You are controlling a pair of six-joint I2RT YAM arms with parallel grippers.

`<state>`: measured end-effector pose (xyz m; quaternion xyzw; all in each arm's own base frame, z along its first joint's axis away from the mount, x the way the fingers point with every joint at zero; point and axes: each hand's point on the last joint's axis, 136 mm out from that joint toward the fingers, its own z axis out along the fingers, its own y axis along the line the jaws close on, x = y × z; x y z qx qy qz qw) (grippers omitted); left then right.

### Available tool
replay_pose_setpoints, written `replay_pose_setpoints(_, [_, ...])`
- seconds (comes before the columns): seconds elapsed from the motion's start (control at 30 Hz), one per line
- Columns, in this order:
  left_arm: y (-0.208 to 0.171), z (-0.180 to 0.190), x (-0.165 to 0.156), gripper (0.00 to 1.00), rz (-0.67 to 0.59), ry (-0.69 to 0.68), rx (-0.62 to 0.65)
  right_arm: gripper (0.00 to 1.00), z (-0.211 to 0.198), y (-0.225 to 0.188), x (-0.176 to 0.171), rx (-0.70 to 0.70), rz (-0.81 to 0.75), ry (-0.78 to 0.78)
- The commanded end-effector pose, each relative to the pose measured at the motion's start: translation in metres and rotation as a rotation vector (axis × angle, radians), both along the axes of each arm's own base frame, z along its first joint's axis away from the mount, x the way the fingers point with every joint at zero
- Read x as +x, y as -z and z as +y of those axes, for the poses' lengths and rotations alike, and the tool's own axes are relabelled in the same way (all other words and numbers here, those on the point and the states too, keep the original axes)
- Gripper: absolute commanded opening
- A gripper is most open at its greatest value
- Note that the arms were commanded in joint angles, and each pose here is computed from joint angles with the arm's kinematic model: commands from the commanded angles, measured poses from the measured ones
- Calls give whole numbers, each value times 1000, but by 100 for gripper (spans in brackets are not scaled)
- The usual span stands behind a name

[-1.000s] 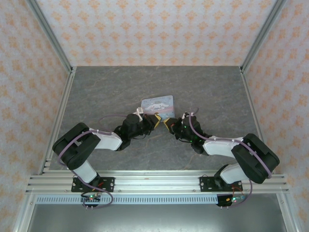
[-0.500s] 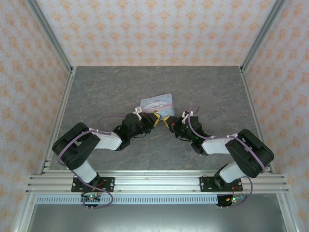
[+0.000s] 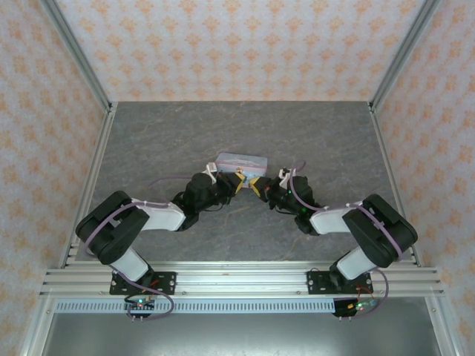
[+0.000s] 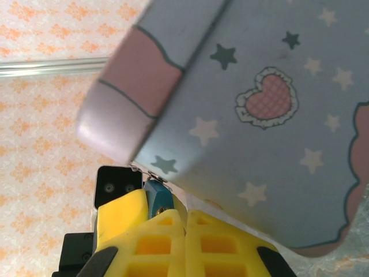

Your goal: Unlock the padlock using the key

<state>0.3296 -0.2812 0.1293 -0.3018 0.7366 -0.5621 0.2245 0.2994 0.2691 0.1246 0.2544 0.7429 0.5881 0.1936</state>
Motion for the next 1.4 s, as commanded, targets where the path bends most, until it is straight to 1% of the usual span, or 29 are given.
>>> replay_pose_setpoints(0.0, [-28,-19,-15,0,-78,114,-19,0,20,-29,3,74,-46,-82])
replay_pose_setpoints(0.27, [-21,-18,-16,0,-68,116,0,0,24,-23,6,107,0,-83])
replay_pose_setpoints(0.43, [-17,-18,-17,0,-67,122,21,0,25,-19,5,100,21,-93])
replay_pose_setpoints(0.7, [-13,-17,-20,0,-71,134,41,0,31,-17,10,118,32,-145])
replay_pose_setpoints(0.9, [-18,-17,-19,0,-73,117,9,0,34,-20,16,196,44,-127])
replay_pose_setpoints(1.0, [-24,-18,-18,0,-79,113,-6,0,35,-23,17,205,43,-128])
replay_pose_setpoints(1.13, [-30,-19,-18,0,-93,121,-7,0,35,-25,16,193,38,-139])
replay_pose_setpoints(1.37, [-31,-17,-23,0,-96,132,3,0,35,-28,15,116,-15,-191])
